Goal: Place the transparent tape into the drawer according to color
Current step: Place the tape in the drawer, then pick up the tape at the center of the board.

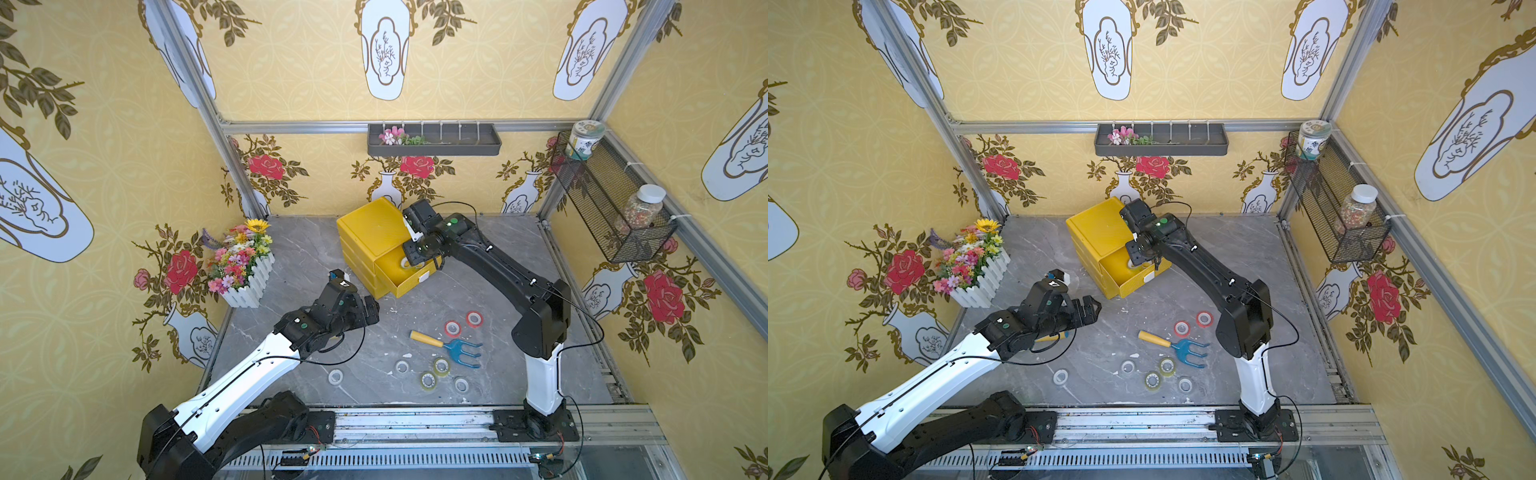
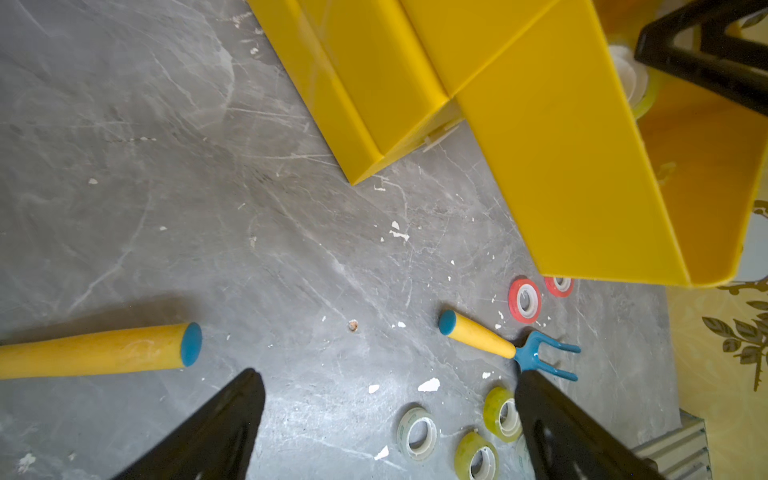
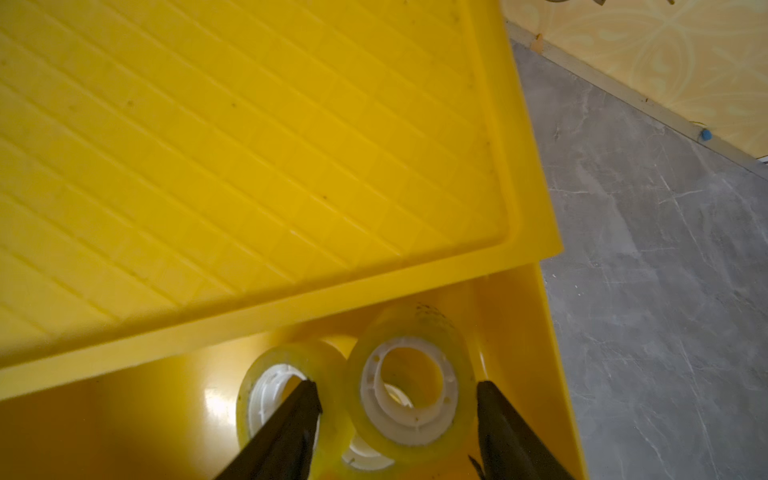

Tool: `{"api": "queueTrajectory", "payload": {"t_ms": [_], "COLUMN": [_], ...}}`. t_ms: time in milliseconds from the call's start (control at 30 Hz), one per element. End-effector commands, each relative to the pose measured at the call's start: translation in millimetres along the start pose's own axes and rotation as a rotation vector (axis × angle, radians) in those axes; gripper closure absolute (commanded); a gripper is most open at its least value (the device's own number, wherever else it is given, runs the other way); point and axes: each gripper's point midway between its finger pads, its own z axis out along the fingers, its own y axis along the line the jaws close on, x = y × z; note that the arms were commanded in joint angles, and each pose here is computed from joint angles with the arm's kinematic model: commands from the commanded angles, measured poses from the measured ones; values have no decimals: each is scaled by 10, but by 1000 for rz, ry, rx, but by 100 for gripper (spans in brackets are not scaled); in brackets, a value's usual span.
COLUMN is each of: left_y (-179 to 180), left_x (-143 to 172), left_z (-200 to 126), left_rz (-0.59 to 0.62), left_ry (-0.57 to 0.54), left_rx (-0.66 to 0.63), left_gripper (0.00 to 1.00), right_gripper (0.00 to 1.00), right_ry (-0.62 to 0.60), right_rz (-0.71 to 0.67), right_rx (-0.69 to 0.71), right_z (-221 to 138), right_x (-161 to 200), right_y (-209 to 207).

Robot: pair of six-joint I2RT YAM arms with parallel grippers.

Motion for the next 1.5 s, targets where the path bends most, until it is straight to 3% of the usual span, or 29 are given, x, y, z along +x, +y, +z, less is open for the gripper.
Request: {"api": "queueTrajectory", "payload": {"t_ms": [0,233,400,567,833,1033,1333,1467], "left_y": [-103,-228,-388,-651,-885,-1054,-1386,-1328], "left_x": [33,194,359,580,952,1266,1571,1772], "left_z": [44,119,168,194,422,630,937,1038], "left_rz": [24,70,123,197,341,483,628,719], "left_ry": [12,49,92,167,308,407,495,548], "left_rx": [42,61,96,191,209,221,227,167], "left_gripper": [0,0,0,0,1,2,2,7], "right_gripper": [25,6,3,1,2,2,2,2], "right_ry": [-37,-146,-228,-264,-144,-57,-54,-60], "right_rz": [26,52,72,190,433,616,639,644], "right_rx": [8,-10,-8,55,199,172,178,173], "right_z": [-27,-415,-756,-909,-697,-501,-524,-528], "right_x": [-99,-297,-255,89,1041,1594,1683,1667], "right_y": [-18,-46,-47,-266,-898,-1230,-1289,-1286]}}
